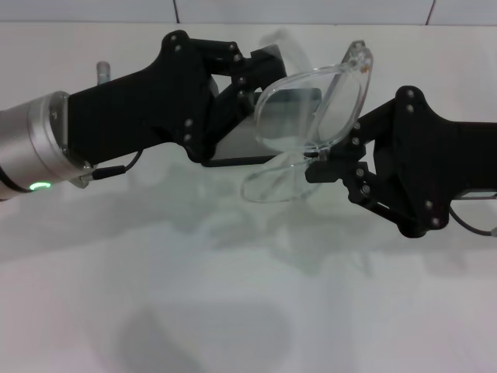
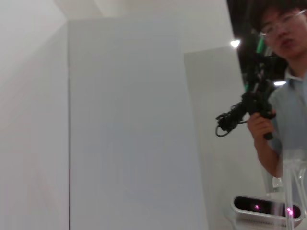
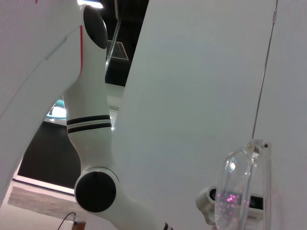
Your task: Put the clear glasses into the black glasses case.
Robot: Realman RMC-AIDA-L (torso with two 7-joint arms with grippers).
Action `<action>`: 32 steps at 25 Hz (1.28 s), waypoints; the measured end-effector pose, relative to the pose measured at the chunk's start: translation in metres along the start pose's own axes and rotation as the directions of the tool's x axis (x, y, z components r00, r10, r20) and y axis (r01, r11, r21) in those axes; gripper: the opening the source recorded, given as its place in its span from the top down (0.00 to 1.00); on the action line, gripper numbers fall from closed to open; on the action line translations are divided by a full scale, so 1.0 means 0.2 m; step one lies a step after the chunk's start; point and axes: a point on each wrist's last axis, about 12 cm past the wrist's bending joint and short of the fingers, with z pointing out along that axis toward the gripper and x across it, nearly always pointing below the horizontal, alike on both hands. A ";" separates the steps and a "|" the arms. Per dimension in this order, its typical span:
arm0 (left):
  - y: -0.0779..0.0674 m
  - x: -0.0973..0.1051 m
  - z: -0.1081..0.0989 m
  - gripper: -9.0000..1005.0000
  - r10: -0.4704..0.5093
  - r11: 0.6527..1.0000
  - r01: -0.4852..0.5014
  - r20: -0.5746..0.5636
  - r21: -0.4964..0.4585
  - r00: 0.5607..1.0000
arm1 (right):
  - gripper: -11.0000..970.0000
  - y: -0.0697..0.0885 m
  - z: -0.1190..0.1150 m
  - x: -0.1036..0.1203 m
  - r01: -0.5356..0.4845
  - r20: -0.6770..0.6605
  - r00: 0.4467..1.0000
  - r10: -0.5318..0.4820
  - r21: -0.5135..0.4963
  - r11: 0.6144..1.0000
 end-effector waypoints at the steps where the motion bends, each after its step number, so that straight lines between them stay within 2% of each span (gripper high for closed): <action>1: 0.00 0.00 0.00 0.94 -0.002 1.000 0.002 0.001 0.000 1.000 | 0.95 0.00 0.00 0.00 0.000 -0.001 1.000 0.000 0.001 1.000; 11: -0.06 -0.02 0.06 0.94 -0.020 0.990 0.020 -0.003 0.138 1.000 | 0.95 -0.02 0.00 0.02 -0.008 -0.028 1.000 0.009 0.037 0.999; 15: -0.07 -0.02 0.06 0.94 -0.012 0.988 0.012 -0.005 0.151 1.000 | 0.95 -0.01 0.01 0.03 -0.012 -0.028 1.000 0.013 0.028 1.000; 18: -0.07 -0.03 0.03 0.93 0.000 0.995 -0.002 0.016 0.102 1.000 | 0.95 0.00 0.01 0.02 -0.011 -0.020 1.000 0.012 0.014 1.000; 23: -0.03 -0.06 -0.13 0.93 0.022 0.995 -0.017 0.049 -0.101 0.999 | 0.95 0.01 0.00 0.01 -0.012 -0.011 1.000 0.012 0.004 1.000; 25: -0.03 -0.06 -0.15 0.93 0.017 0.992 -0.012 0.044 -0.126 0.999 | 0.95 0.00 -0.01 0.02 -0.026 -0.021 0.999 0.026 0.021 0.999; 26: -0.03 -0.06 -0.15 0.93 0.017 0.992 -0.012 0.044 -0.126 0.999 | 0.95 -0.01 -0.01 0.02 -0.043 -0.035 0.998 0.044 0.037 0.998; 28: -0.05 -0.05 -0.24 0.93 -0.017 0.986 0.016 -0.008 -0.163 1.000 | 0.95 -0.06 -0.02 0.02 -0.082 -0.087 0.992 0.088 0.069 0.994; 30: -0.08 -0.04 -0.28 0.93 -0.053 0.986 0.043 -0.059 -0.162 0.997 | 0.95 -0.13 -0.03 0.00 -0.127 -0.173 0.975 0.143 0.098 0.987; 32: -0.10 -0.04 -0.31 0.92 -0.080 0.985 0.064 -0.093 -0.161 0.993 | 0.95 -0.24 -0.02 -0.04 -0.184 -0.317 0.923 0.219 0.136 0.973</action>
